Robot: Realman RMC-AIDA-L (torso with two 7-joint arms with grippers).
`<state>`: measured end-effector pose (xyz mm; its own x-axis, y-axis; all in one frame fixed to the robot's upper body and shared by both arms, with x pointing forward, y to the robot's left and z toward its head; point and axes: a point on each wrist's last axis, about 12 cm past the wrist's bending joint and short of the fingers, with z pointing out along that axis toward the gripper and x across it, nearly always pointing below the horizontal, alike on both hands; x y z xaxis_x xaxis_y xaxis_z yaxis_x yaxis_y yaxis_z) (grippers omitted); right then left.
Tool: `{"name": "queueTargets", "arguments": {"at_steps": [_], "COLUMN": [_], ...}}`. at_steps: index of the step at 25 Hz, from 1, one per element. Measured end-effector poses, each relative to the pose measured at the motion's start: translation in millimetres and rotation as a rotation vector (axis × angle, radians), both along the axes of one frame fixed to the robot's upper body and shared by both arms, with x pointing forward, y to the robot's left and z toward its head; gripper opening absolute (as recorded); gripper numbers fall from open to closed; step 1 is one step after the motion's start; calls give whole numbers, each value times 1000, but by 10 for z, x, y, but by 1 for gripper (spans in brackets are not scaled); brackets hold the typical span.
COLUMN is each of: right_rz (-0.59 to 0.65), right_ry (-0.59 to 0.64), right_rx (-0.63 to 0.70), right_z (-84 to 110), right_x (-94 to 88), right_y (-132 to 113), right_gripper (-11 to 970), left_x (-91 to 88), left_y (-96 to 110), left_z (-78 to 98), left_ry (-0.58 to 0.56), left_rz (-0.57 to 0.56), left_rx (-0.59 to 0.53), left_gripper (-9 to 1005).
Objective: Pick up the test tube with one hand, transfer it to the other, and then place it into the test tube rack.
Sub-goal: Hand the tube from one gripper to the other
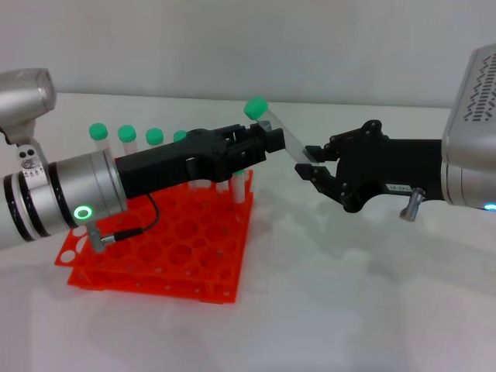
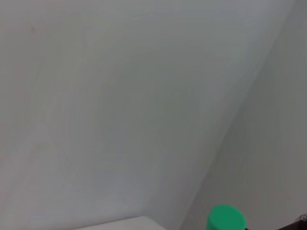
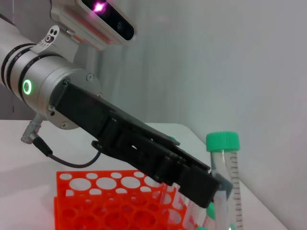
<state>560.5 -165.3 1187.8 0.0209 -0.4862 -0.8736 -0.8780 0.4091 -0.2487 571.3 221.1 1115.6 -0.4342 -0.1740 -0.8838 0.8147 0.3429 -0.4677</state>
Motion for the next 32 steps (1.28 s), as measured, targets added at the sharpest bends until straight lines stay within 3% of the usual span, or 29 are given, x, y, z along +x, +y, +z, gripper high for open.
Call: {"name": "queueTargets", "arguments": {"at_steps": [4, 32], "right_rz": [3, 22], "right_ry": [0, -36], "right_rx": [-12, -76], "right_z": [-21, -82], "right_x": [-3, -19], "right_y": [3, 56], "right_gripper": [182, 182], "left_x": [-1, 12], "left_y": [21, 33], "left_z": [-4, -58], "left_ry": [-3, 13], "left_rz": [12, 39], "left_rx": [-3, 22], "left_gripper": [394, 200]}}
